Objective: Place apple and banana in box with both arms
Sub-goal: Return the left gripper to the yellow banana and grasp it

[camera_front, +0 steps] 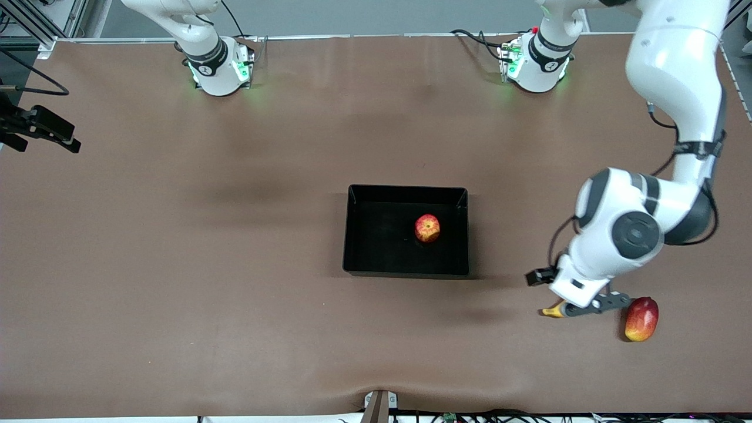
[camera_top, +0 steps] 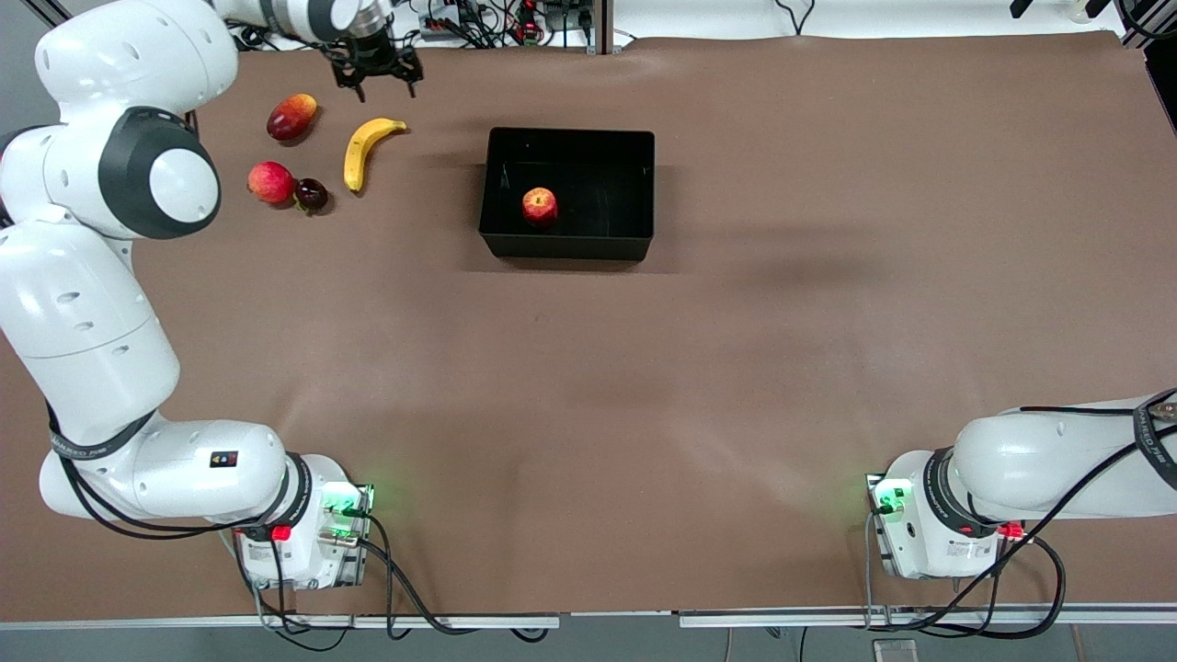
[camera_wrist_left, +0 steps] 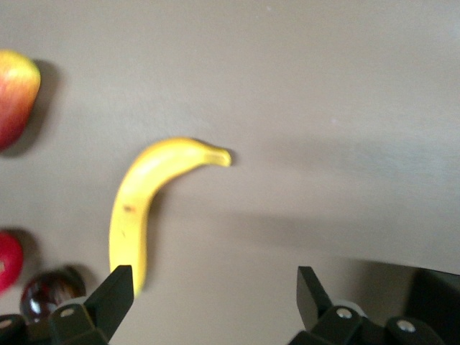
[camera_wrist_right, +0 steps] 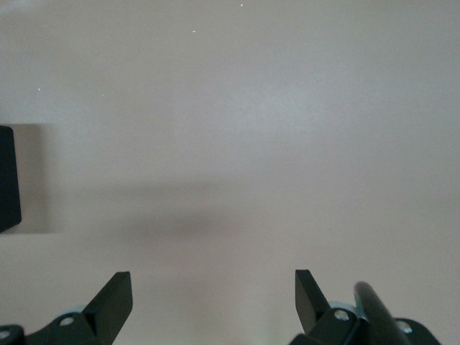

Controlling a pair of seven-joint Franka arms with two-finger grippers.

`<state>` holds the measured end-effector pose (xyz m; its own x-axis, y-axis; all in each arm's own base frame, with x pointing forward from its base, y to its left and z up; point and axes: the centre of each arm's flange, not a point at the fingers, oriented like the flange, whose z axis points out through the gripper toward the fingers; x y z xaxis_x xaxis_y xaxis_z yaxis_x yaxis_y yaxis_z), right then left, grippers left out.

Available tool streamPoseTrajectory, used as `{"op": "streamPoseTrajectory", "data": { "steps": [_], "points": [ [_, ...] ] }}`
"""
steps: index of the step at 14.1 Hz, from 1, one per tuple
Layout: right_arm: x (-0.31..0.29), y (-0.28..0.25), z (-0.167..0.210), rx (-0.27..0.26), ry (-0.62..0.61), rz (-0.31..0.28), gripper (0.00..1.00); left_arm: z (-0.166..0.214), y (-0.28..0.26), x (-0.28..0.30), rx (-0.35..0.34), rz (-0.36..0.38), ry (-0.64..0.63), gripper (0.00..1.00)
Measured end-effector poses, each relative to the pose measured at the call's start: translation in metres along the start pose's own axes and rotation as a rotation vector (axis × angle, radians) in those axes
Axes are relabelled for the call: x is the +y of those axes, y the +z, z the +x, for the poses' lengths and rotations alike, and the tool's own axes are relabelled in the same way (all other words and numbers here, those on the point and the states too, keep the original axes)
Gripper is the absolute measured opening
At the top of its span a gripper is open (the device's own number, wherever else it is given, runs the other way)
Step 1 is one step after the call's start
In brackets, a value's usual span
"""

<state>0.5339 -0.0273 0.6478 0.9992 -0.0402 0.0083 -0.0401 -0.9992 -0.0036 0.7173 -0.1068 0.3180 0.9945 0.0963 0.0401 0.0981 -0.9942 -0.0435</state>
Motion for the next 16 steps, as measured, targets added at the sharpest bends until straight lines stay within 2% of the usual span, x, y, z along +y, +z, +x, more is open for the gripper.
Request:
{"op": "streamPoseTrajectory", "data": {
  "steps": [4, 6, 10, 11, 12, 13, 16],
  "points": [
    [0.0, 0.0, 0.0, 0.002, -0.01, 0.0, 1.0, 0.018, 0.06, -0.04, 0.053, -0.018, 0.181, 1.0],
    [0.0, 0.0, 0.0, 0.002, -0.012, 0.0, 1.0, 0.021, 0.091, -0.048, 0.064, -0.018, 0.221, 1.0],
    [0.0, 0.0, 0.001, 0.002, -0.013, 0.0, 1.0, 0.019, 0.119, -0.054, 0.067, 0.041, 0.32, 1.0],
    [0.0, 0.0, 0.001, 0.002, -0.012, 0.0, 1.0, 0.019, 0.122, -0.056, 0.064, 0.046, 0.327, 0.94],
    [0.0, 0.0, 0.001, 0.002, -0.012, 0.0, 1.0, 0.018, 0.126, -0.058, 0.059, 0.048, 0.328, 0.94],
    [0.001, 0.0, 0.001, 0.002, -0.011, 0.0, 1.0, 0.017, 0.13, -0.058, 0.052, 0.048, 0.328, 0.88],
    [0.002, 0.0, 0.001, 0.001, -0.008, 0.0, 1.0, 0.017, 0.135, -0.058, 0.047, 0.049, 0.331, 0.56]
  ]
}}
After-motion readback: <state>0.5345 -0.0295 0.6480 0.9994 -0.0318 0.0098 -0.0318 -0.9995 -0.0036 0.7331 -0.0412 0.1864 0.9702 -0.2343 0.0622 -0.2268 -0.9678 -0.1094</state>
